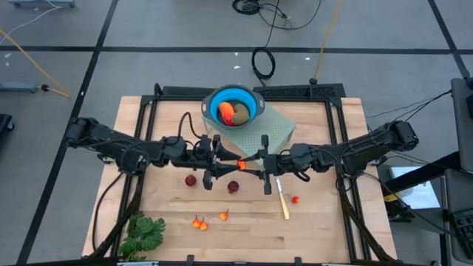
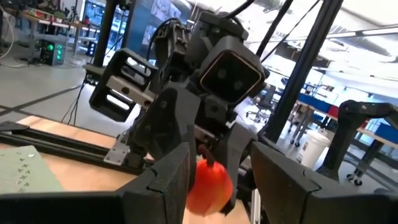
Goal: Pick & Place Fruit
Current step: Put the pear into the blue strainer bowl on the shelf
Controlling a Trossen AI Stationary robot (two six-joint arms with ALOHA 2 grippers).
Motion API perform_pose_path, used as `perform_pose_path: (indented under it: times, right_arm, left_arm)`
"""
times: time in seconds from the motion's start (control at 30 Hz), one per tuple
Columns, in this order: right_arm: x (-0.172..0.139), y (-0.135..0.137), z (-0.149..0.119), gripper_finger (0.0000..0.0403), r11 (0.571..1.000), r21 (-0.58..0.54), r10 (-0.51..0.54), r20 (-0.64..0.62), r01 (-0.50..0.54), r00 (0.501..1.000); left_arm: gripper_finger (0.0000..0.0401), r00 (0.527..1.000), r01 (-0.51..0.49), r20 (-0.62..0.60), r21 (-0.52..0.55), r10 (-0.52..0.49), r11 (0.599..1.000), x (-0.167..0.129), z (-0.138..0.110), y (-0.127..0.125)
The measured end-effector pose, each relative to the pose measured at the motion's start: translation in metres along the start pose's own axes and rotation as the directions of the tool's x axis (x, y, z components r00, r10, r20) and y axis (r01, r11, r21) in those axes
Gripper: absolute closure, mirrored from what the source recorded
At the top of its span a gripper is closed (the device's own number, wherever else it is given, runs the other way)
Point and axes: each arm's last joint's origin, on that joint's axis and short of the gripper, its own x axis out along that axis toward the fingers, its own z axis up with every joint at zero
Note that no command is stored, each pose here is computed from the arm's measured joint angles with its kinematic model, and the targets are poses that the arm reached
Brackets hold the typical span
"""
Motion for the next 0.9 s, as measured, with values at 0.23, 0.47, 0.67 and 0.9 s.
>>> perform_pose_path:
  times: [0.23, 0.47, 0.67, 0.9]
  right_arm:
    - [0.0000, 0.0001, -0.0003, 0.0302, 1.000, -0.001, 0.001, -0.002, -0.001, 1.000]
    - [0.0000, 0.0000, 0.0000, 0.0302, 1.000, 0.000, 0.000, 0.001, 0.000, 1.000]
    - [0.0000, -0.0001, 0.0006, 0.0302, 1.000, 0.001, -0.002, 0.007, 0.002, 1.000]
    - [0.0000, -0.0001, 0.0005, 0.0301, 1.000, 0.001, -0.002, 0.007, 0.002, 1.000]
  left_arm:
    - [0.0228, 1.000, 0.002, 0.009, 0.000, -0.002, 1.000, 0.0053, 0.0038, -0.0015]
    - [0.0229, 1.000, -0.017, -0.001, 0.001, 0.017, 1.000, 0.0053, 0.0026, -0.0007]
    - [0.0230, 1.000, -0.024, -0.021, -0.001, 0.024, 1.000, 0.0052, 0.0007, 0.0000]
    - [0.0300, 0.999, -0.028, -0.019, 0.009, 0.029, 1.000, 0.0053, 0.0011, 0.0016]
